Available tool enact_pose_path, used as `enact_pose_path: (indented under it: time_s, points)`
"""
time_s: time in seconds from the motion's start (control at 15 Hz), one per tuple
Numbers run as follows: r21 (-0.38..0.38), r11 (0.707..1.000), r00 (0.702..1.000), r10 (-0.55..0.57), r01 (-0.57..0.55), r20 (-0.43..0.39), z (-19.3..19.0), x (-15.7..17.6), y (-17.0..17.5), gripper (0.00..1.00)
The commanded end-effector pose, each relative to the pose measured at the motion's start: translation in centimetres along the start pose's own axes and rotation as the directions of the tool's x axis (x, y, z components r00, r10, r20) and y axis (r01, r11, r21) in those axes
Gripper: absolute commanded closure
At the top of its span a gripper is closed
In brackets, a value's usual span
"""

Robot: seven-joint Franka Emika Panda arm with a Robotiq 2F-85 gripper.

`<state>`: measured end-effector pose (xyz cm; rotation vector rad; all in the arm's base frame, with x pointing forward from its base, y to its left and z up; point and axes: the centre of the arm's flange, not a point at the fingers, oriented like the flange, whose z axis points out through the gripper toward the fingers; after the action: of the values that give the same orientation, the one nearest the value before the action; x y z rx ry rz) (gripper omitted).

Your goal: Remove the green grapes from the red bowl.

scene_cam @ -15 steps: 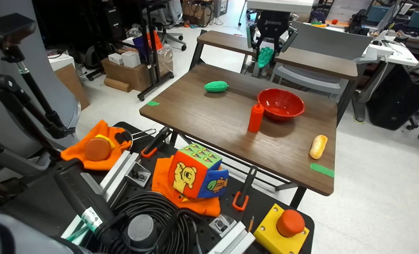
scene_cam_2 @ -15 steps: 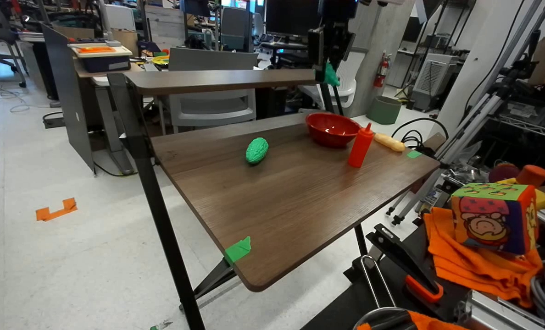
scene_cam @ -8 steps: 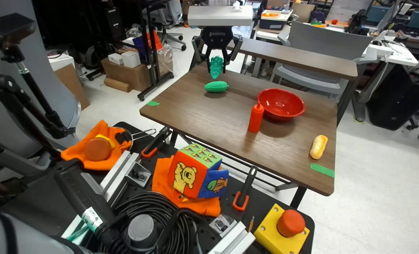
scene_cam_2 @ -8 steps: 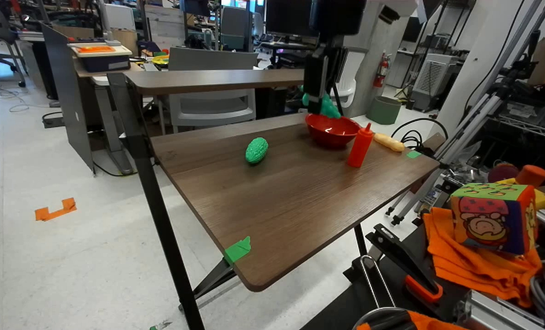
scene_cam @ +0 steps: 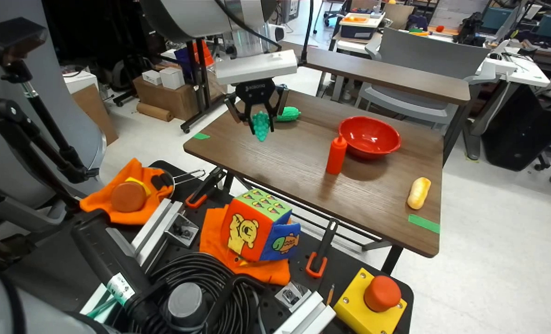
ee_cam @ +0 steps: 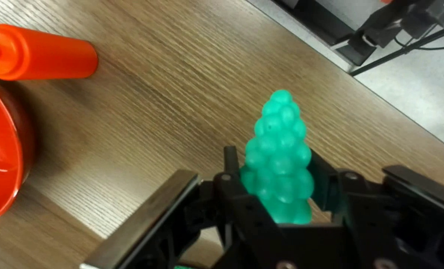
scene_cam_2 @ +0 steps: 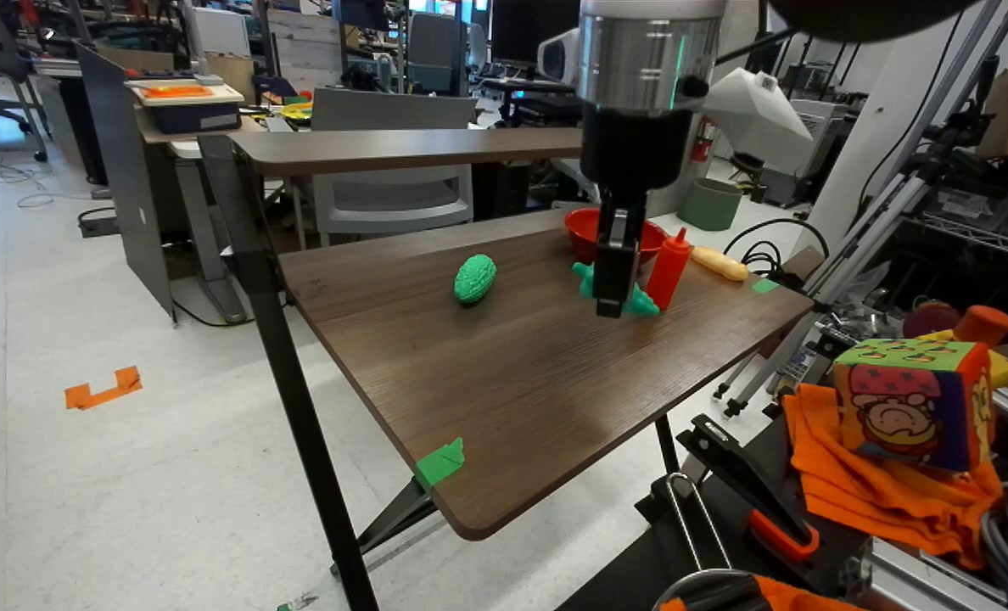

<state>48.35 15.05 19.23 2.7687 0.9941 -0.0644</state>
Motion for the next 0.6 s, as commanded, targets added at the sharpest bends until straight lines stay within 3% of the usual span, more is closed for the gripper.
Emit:
enact_pose_path:
  time_s: [0.0,0.53]
  points:
    - [-0.027,0.999,0.999,-0.031,0.032,0.037,3.1,1.1,-0.4,0.82]
    - [-0.021,0.991,0.99,-0.131,0.132,0.049,5.6,3.3,-4.3,0.82]
